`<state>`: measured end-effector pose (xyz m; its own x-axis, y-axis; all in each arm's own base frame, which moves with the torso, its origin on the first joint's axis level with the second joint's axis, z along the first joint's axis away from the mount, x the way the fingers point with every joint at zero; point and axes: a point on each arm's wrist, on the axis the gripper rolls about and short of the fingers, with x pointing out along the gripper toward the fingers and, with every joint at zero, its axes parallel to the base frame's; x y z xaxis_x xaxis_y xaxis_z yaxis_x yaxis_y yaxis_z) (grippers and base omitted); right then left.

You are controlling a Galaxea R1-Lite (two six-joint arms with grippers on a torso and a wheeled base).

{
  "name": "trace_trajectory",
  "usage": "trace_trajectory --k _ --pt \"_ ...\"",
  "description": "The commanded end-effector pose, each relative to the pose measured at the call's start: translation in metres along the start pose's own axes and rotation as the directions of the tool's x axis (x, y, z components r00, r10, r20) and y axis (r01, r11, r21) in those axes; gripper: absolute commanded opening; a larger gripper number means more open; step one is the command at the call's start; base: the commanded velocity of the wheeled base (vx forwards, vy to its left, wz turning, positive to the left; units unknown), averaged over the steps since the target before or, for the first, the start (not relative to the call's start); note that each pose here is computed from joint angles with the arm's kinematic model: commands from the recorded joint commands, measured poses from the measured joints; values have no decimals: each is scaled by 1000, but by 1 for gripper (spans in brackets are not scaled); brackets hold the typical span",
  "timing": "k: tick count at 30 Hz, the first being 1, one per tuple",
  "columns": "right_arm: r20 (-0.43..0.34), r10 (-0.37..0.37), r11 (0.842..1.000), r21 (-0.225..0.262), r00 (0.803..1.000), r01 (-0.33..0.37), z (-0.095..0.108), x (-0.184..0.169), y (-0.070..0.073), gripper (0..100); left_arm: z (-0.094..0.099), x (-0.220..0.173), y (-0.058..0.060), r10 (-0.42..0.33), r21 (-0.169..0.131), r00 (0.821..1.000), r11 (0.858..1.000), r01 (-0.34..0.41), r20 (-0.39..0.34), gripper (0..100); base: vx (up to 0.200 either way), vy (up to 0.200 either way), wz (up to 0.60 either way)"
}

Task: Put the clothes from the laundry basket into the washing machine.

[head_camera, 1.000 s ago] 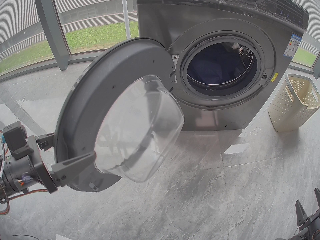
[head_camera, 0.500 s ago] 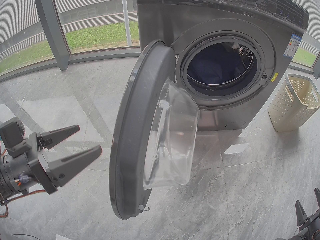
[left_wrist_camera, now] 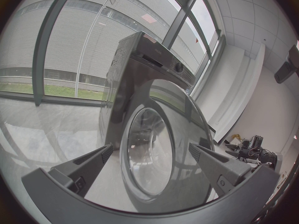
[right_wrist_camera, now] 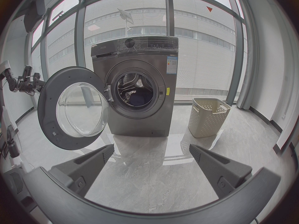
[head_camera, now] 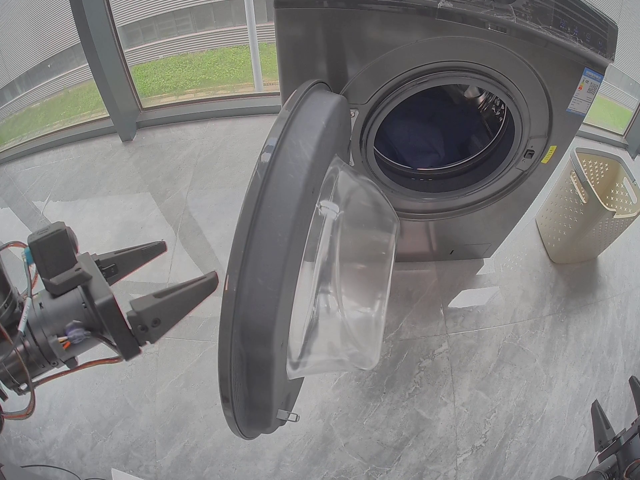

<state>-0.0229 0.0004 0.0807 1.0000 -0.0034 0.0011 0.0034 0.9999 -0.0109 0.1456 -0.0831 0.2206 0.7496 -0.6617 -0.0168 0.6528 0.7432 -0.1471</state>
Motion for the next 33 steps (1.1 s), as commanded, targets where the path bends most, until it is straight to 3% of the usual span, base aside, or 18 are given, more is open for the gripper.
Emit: trace_trajectory --k 1,5,12,33 --pt "-3 0 1000 0 1000 0 -5 0 0 100 -9 28 -6 -62 -3 997 998 62 -36 100 0 0 0" --pt "-3 0 1000 0 1000 0 -5 0 0 100 -6 46 -18 -114 4 993 993 114 -9 100 0 0 0" --pt "-3 0 1000 0 1000 0 -5 0 0 100 -7 76 -37 -162 4 986 987 163 -24 100 0 0 0" --pt "-3 0 1000 0 1000 0 -5 0 0 100 -4 175 -58 -194 16 978 981 193 74 100 0 0 0"
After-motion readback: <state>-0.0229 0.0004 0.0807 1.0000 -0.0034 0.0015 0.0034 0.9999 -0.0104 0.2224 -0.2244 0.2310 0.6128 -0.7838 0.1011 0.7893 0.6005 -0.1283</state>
